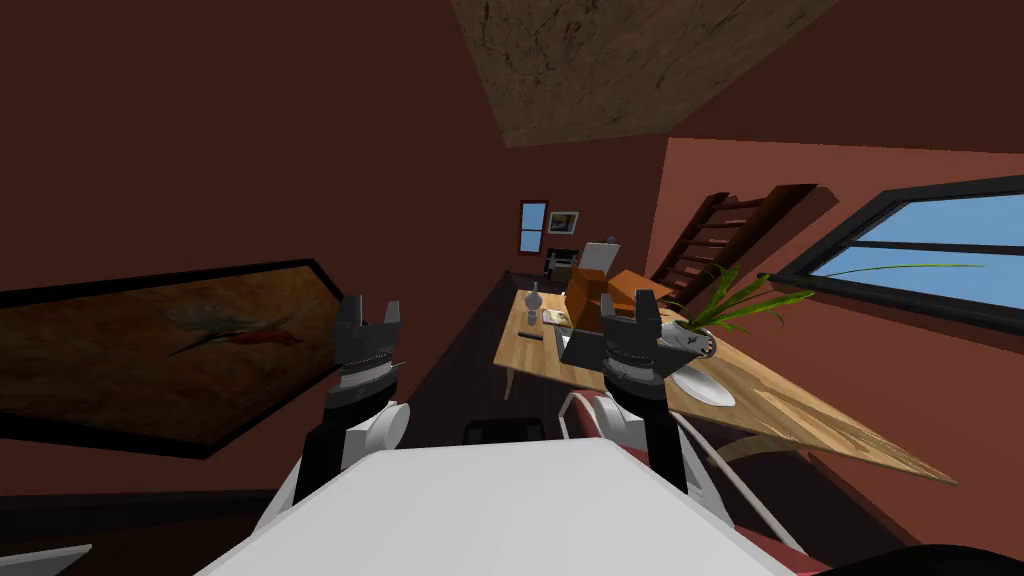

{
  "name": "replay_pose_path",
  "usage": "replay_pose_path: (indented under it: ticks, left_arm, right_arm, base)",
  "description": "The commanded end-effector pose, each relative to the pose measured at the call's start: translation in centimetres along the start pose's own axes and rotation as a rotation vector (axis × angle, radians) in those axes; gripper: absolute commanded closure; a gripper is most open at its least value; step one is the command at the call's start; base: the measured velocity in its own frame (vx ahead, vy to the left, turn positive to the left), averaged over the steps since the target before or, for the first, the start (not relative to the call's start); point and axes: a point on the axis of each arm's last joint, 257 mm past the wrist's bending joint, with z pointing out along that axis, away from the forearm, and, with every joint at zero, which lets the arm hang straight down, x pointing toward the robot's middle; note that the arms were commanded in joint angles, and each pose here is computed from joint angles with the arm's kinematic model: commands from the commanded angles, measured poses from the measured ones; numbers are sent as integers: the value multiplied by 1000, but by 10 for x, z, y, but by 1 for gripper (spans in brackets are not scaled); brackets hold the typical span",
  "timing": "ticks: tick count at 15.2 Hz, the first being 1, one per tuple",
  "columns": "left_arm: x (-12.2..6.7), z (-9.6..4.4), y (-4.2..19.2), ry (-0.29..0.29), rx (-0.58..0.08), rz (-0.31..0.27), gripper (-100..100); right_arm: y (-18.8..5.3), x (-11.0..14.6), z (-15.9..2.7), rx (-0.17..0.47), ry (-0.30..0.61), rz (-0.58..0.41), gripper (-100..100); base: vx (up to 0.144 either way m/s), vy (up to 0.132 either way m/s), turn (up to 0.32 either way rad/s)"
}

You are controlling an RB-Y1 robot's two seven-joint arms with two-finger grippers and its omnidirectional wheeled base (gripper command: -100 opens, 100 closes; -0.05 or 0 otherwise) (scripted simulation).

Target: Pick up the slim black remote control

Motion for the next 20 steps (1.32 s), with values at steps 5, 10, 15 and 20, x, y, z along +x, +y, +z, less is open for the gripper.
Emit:
replay_pose_path:
  ticks: [5, 10, 15, 20]
  left_arm:
    - [0, 0, 0, 0, 0, 0, 0]
    - [0, 0, 0, 0, 0, 0, 0]
    - [0, 0, 0, 0, 0, 0, 0]
    - [0, 0, 0, 0, 0, 0, 0]
  right_arm:
    - [-9, 32, -3, -23, 160, -47, -100]
    - [-25, 56, -12, -22, 275, -85, -100]
    - [-52, 84, -32, -4, 420, -131, -100]
    - [-86, 112, -62, 22, 593, -187, -100]
  base:
    - [13, 135, 92]
    - [36, 213, 107]
    - [42, 162, 127]
    - [60, 133, 130]
